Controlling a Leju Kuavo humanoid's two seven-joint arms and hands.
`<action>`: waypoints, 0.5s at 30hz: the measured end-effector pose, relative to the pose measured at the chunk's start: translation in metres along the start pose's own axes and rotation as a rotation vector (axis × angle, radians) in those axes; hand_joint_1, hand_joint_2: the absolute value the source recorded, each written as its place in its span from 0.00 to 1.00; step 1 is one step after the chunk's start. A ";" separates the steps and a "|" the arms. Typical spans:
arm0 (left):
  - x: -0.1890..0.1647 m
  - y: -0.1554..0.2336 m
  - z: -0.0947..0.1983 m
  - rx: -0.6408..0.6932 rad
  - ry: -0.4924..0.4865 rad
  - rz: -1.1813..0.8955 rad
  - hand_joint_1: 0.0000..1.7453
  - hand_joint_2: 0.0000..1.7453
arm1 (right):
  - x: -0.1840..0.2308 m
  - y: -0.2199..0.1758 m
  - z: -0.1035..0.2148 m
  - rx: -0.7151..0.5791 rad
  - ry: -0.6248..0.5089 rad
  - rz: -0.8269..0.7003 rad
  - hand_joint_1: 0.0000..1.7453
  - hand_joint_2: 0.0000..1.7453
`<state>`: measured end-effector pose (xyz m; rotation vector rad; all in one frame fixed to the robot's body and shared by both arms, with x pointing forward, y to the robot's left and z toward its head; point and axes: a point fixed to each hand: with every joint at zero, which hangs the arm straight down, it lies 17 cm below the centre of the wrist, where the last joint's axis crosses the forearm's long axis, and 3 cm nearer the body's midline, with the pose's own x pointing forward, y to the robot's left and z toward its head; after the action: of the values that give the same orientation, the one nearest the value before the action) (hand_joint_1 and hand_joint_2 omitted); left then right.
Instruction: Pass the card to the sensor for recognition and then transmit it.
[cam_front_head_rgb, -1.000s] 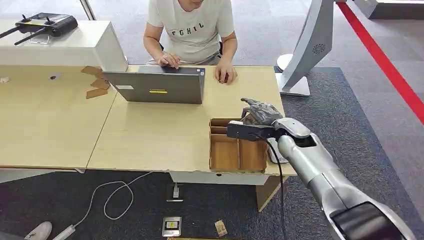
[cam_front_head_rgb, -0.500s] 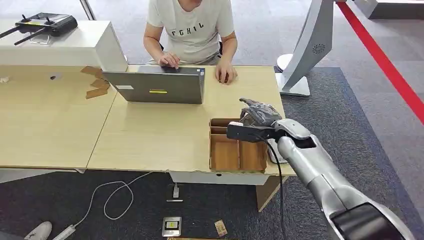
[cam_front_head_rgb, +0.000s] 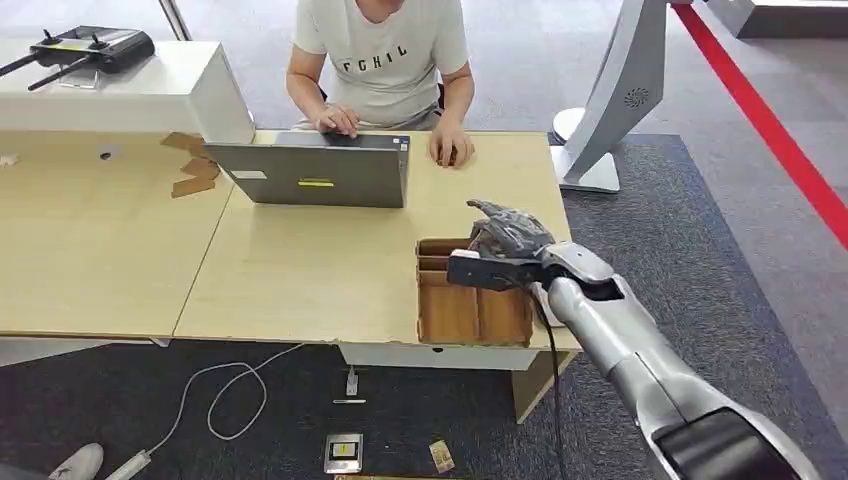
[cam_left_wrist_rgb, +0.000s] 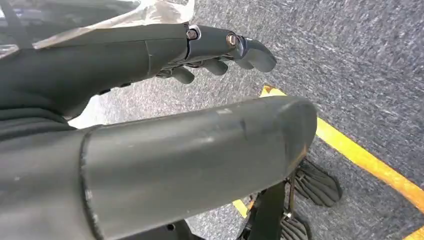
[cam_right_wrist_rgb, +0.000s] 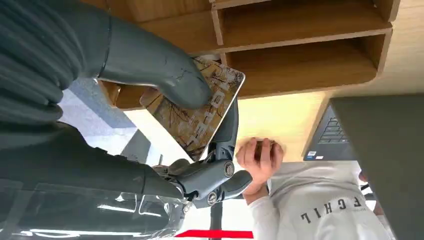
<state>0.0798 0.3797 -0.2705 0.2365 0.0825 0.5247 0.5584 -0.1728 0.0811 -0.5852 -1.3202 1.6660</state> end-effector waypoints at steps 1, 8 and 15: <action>-0.001 -0.001 0.000 -0.001 0.001 -0.001 0.00 0.00 | 0.000 0.000 0.000 -0.001 0.000 0.000 1.00 1.00; -0.004 -0.005 0.000 0.005 0.007 0.006 0.00 0.00 | 0.004 0.000 -0.002 0.001 -0.020 -0.003 1.00 1.00; -0.010 -0.010 0.001 0.006 0.026 0.020 0.00 0.00 | 0.017 -0.010 -0.007 -0.025 -0.073 0.006 1.00 1.00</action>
<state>0.0760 0.3657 -0.2719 0.2367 0.1069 0.5476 0.5596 -0.1541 0.0912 -0.5480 -1.3948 1.6918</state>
